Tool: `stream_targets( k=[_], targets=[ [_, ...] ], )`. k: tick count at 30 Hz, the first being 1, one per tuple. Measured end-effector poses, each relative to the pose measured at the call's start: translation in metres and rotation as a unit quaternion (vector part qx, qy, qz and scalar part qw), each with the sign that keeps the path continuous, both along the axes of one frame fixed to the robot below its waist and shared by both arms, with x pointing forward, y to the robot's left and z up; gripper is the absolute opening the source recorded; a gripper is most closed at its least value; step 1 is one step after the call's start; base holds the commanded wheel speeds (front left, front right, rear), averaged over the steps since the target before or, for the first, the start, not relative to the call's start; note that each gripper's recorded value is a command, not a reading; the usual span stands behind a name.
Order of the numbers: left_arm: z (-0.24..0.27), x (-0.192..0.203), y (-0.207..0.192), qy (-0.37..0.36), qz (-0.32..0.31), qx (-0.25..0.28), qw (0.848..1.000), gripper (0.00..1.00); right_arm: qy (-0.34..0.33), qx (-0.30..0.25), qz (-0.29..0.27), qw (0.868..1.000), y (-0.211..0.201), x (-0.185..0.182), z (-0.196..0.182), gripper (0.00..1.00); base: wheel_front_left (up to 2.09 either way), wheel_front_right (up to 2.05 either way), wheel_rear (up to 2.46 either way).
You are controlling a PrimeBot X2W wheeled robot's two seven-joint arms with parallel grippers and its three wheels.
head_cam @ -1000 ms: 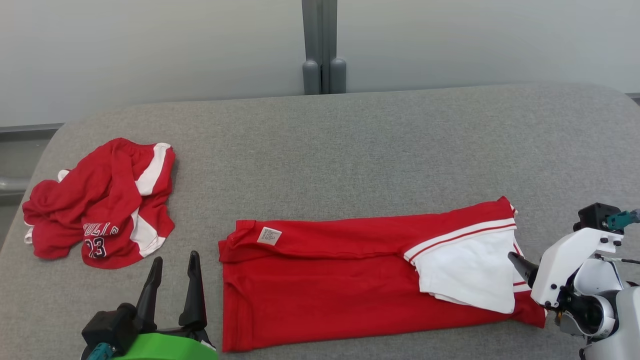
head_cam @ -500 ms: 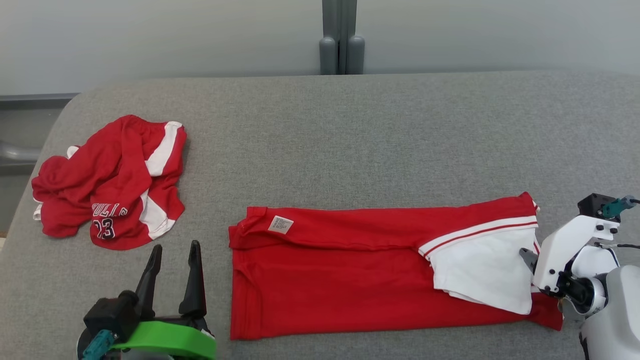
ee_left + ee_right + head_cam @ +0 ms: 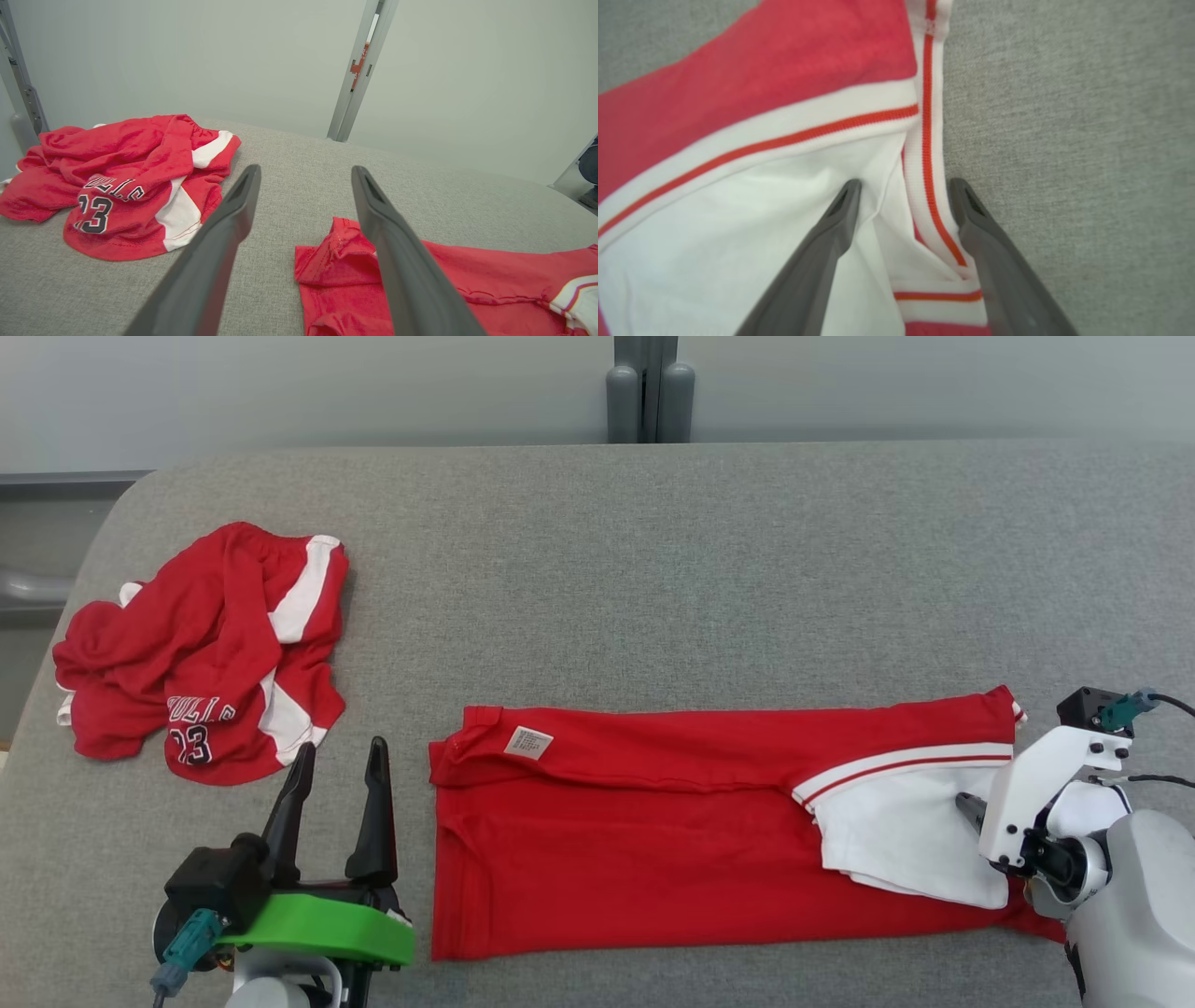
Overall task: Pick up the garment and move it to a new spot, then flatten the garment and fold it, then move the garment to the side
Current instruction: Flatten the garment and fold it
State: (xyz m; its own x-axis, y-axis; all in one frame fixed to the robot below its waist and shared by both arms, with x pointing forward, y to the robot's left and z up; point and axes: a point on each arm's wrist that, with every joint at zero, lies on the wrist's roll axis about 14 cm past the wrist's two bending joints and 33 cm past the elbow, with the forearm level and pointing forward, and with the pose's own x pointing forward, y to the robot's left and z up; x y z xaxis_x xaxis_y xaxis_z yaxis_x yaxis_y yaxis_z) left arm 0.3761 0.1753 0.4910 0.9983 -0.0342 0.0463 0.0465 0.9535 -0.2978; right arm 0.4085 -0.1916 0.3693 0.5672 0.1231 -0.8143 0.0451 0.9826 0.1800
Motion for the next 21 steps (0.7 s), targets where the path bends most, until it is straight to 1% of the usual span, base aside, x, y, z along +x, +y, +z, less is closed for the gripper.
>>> stream_targets(
  k=[3,6,9,10,12,17,20,21],
  targets=[
    [0.001,0.001,0.002,-0.002,0.002,-0.002,1.0,1.0,-0.011,-0.001,-0.001,1.0,0.0,0.004,0.002,0.0,0.0,0.0,0.0],
    [0.002,0.002,0.004,-0.003,0.005,-0.002,1.0,1.0,-0.026,-0.018,-0.014,0.999,-0.015,0.007,0.006,0.0,0.0,0.0,0.0],
    [0.0,0.002,0.002,-0.002,0.002,-0.004,1.0,1.0,-0.048,-0.052,-0.046,0.996,-0.052,0.009,0.018,0.0,0.0,0.0,0.0],
    [0.0,0.002,0.001,-0.001,0.001,-0.004,1.0,1.0,-0.057,-0.069,-0.065,0.994,-0.072,0.009,0.025,0.0,0.0,0.0,0.0],
    [0.0,0.001,-0.002,-0.001,-0.003,-0.007,1.0,1.0,-0.072,-0.087,-0.089,0.99,-0.095,0.009,0.037,0.0,0.0,0.0,0.0],
    [0.003,0.001,-0.014,-0.006,-0.02,-0.014,1.0,1.0,-0.095,-0.161,-0.137,0.973,-0.159,-0.004,0.075,0.0,0.0,0.0,0.0],
    [0.007,0.001,-0.019,-0.012,-0.027,-0.016,0.999,1.0,-0.105,-0.187,-0.139,0.967,-0.171,-0.009,0.091,0.0,0.0,0.0,0.0],
    [0.008,0.0,-0.021,-0.013,-0.029,-0.018,0.999,1.0,-0.108,-0.173,-0.137,0.969,-0.164,-0.008,0.092,0.0,0.0,0.0,0.0]
  ],
)
